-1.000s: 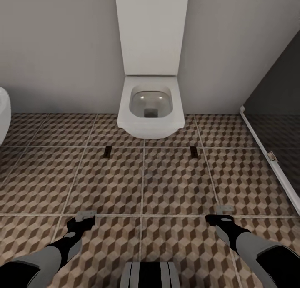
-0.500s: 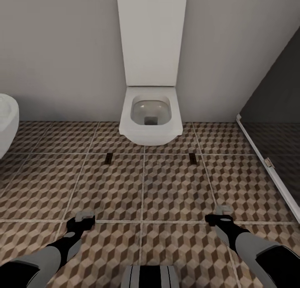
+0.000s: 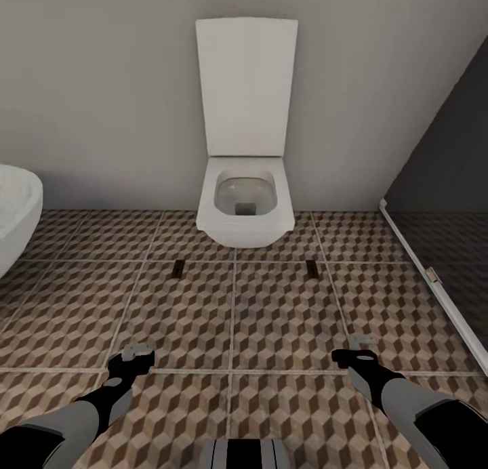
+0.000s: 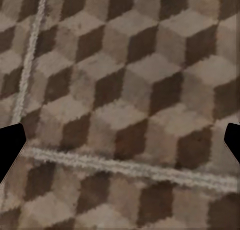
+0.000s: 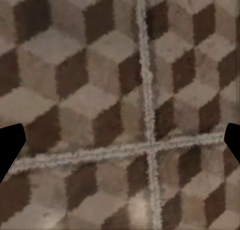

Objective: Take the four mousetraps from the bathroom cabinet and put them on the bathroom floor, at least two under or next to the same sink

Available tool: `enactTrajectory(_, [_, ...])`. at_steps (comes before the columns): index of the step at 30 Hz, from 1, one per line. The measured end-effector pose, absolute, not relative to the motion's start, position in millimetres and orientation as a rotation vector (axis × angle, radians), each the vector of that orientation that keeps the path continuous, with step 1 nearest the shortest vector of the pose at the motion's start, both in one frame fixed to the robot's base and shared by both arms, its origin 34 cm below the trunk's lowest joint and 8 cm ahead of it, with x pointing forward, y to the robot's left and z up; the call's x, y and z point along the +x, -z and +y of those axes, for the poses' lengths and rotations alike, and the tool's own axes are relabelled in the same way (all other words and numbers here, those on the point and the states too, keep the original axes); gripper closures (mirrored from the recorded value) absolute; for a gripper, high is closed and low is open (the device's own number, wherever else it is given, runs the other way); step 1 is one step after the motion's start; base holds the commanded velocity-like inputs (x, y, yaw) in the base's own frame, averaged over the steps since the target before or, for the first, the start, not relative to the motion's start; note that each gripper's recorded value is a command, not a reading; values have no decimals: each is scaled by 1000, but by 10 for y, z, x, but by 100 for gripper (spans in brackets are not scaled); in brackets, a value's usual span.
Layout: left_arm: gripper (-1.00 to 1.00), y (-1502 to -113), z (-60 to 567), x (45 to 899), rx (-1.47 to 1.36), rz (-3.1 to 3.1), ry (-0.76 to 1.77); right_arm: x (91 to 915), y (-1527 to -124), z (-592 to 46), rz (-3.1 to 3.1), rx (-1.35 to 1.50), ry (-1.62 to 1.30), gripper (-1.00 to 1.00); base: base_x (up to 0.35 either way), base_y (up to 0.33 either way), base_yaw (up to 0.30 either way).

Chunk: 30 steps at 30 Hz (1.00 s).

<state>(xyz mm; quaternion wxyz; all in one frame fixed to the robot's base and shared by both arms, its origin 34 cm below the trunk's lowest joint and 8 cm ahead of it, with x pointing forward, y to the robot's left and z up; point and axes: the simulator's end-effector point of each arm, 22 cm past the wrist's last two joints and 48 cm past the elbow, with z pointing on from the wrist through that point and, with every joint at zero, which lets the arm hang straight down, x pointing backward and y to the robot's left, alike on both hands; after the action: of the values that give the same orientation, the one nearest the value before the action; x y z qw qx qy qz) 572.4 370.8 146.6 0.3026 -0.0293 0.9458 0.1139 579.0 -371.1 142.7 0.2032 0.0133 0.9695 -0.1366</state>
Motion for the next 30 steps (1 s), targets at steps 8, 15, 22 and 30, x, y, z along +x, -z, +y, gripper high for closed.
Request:
enactTrajectory(8, [-100, -1633, 3714, 5831, -85, 2477, -299, 5909, -1600, -3693, 2673, 26, 377, -100, 0, 0, 0])
enactTrajectory(15, [-100, -1783, 3721, 5920, -94, 2450, -295, 6009, -1752, -3666, 2643, 12, 375, -100, 0, 0, 0])
enactTrajectory(22, [-100, -1938, 3722, 6010, -99, 2421, -292, 6104, -1905, -3623, 2615, 13, 366, -100, 0, 0, 0])
enactTrajectory(30, [-100, -2119, 3720, 6109, -104, 2388, -287, 6210, -2075, -3494, 2583, 17, 345, -100, 0, 0, 0])
